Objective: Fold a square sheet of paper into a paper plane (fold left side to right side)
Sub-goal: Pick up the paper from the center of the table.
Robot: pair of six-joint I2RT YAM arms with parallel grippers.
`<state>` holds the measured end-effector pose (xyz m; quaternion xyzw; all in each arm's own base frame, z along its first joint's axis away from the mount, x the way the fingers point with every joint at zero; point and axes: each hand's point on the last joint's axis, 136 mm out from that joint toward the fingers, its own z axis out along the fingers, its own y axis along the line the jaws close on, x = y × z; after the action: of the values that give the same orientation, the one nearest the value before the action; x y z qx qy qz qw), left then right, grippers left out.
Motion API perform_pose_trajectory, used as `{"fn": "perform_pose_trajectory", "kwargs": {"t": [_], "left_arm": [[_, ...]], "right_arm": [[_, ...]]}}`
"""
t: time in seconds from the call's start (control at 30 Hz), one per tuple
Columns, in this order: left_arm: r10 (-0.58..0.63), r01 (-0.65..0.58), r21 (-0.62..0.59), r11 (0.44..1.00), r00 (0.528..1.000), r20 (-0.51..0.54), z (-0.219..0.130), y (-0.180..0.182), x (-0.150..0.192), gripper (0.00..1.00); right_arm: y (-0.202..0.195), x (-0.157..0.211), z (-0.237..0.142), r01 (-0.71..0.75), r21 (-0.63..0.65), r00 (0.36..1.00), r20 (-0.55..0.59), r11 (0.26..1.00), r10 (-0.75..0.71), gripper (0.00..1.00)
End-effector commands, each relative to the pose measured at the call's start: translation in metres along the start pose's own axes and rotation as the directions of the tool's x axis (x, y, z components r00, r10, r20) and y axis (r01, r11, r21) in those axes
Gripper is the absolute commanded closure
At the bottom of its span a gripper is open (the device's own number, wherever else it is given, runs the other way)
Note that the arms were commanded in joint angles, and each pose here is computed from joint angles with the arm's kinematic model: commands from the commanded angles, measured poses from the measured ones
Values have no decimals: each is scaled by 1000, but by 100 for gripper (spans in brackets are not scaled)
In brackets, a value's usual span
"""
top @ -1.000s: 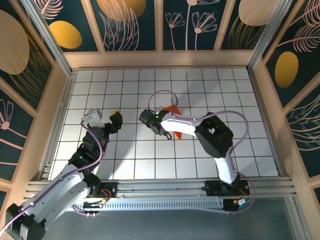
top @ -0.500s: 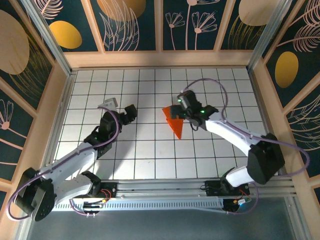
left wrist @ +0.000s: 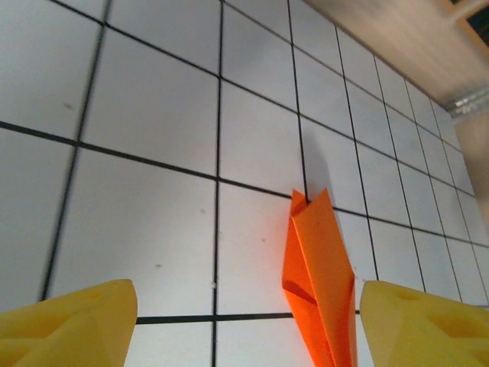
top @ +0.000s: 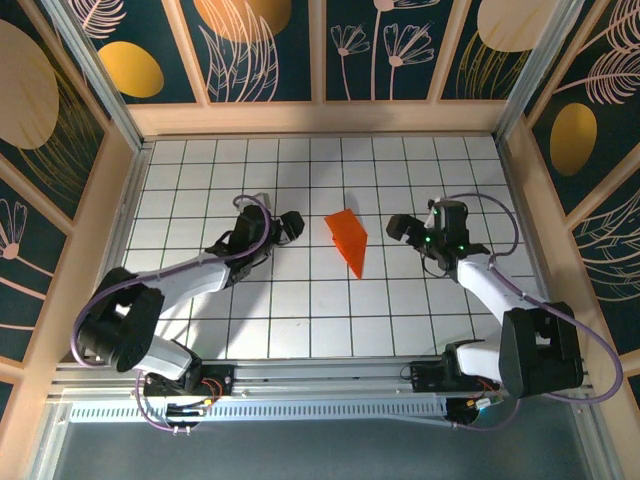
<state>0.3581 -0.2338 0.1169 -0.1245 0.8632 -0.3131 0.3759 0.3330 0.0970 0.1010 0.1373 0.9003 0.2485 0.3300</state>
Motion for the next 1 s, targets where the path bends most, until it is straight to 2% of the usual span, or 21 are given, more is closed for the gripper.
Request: {"fn": "perform_pose_trajectory", "kwargs": {"t": [0.0,0.33,0.63,0.83,0.97], "left_arm": [[-37,44,113,993,997,-62,11,-32,7,24],[-61,87,168,982,987,-152,40,-55,34,24],[-75,112,169,979,975,-207,67,-63,55,25],[-92,133,166,977,969,-231,86,-65,64,32],[-91,136,181,974,967,-237,99,-73,65,45]], "right_arm": [[14,-9,-3,-43,-127,998,35,991,48,1],[-11,-3,-2,-100,-133,994,34,986,105,1],[-19,1,-1,-103,-121,994,31,987,108,1],[-20,2,0,-103,-123,994,28,987,107,1],[-21,3,0,-104,-122,994,24,987,107,1]]}}
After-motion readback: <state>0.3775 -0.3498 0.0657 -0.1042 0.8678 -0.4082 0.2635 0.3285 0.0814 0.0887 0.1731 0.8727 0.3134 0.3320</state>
